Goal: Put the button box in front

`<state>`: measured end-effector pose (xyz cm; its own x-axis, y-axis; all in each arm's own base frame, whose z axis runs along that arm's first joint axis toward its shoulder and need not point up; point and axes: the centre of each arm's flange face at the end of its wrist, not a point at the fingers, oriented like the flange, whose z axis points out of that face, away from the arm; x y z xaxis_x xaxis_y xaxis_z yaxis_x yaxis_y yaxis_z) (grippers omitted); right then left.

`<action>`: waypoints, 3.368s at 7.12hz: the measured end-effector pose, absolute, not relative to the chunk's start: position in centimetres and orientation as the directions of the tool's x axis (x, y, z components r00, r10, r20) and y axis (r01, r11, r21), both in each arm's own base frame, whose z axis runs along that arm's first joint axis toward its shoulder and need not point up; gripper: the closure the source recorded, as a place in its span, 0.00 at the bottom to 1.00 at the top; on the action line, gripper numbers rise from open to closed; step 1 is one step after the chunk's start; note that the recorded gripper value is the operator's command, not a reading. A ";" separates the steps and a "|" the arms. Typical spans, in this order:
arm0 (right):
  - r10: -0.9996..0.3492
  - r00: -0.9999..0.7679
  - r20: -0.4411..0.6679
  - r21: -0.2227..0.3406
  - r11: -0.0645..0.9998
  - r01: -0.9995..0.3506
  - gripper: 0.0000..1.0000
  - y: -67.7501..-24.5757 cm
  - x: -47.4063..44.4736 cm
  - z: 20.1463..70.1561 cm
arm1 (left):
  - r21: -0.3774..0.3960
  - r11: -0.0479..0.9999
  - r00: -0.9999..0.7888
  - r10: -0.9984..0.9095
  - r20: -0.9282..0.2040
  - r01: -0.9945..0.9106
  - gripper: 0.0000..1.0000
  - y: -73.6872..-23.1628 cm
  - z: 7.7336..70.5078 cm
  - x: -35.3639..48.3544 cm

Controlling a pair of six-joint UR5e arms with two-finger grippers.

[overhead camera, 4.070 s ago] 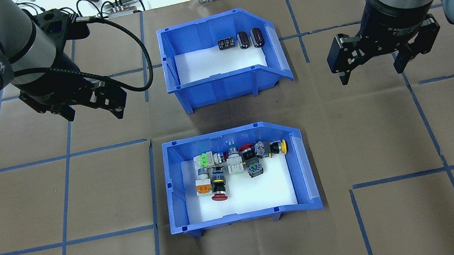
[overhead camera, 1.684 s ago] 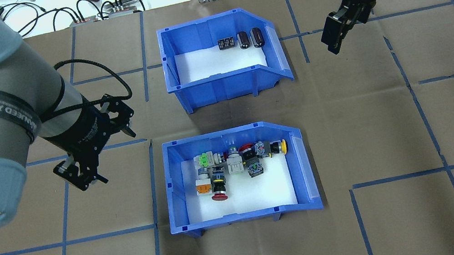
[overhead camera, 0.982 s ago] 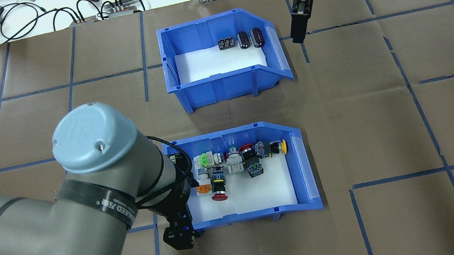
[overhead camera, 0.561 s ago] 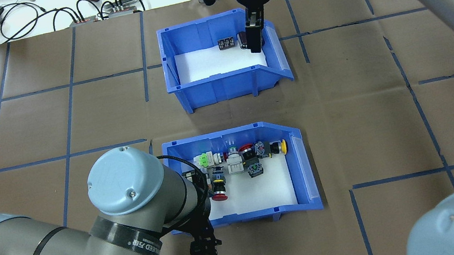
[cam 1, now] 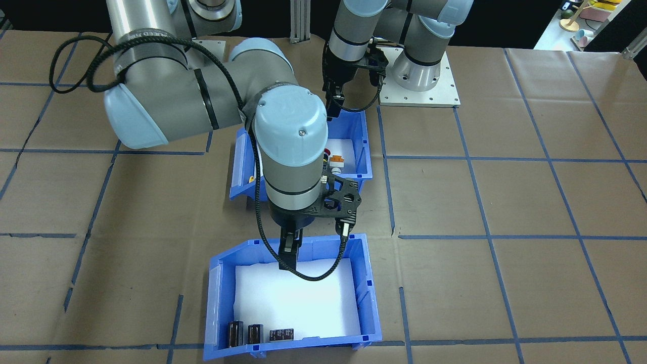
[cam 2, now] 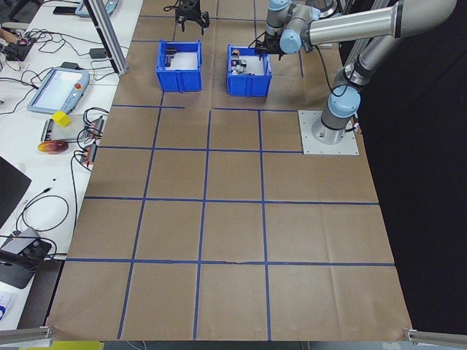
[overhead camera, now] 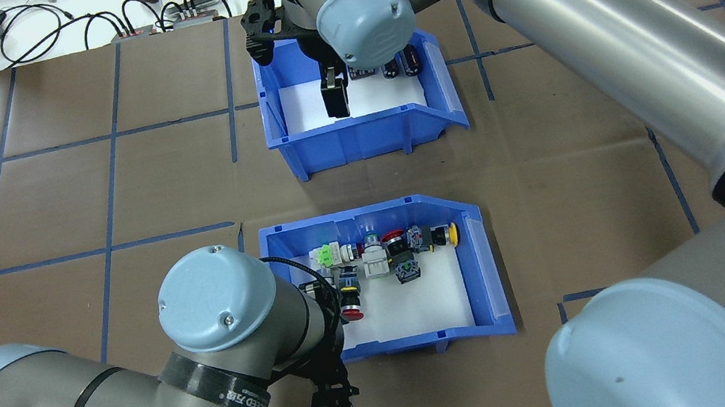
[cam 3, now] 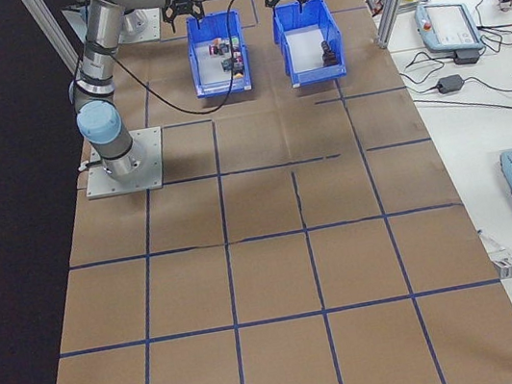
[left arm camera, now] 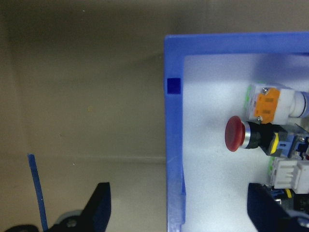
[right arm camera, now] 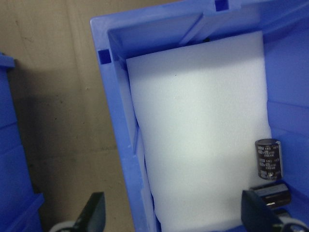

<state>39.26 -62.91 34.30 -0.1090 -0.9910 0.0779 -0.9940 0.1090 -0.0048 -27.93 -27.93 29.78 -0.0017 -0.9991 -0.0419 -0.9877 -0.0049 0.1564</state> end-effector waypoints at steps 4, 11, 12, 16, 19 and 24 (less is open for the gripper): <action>-0.993 -0.101 0.062 0.001 0.101 -0.995 0.00 -63.6 40.1 29.8 | 0.151 -0.046 0.037 -0.997 -0.063 -0.987 0.45 -28.2 26.9 -29.5; -0.996 -0.081 0.026 0.028 0.082 -0.996 0.02 -62.2 41.0 27.8 | 0.147 -0.037 0.048 -0.996 0.076 -0.989 1.00 -28.1 26.7 -28.9; -0.997 -0.082 0.014 0.037 0.082 -0.996 0.22 -61.9 40.8 27.0 | 0.127 -0.019 0.032 -0.994 0.100 -0.992 1.00 -28.2 27.5 -28.4; -0.996 -0.077 0.048 0.091 0.081 -0.993 0.95 -62.0 40.1 27.5 | 0.099 0.001 0.010 -0.994 0.111 -0.995 1.00 -28.8 31.1 -25.3; -0.993 -0.079 0.092 0.085 0.086 -0.993 0.95 -63.3 39.3 30.6 | 0.078 0.036 -0.029 -0.995 0.091 -0.996 1.00 -28.6 32.5 -22.9; -0.997 0.051 0.056 0.158 -0.041 -0.987 0.95 -68.3 21.0 38.7 | 0.029 0.013 -0.010 -0.995 0.099 -0.999 1.00 -30.5 34.6 -15.7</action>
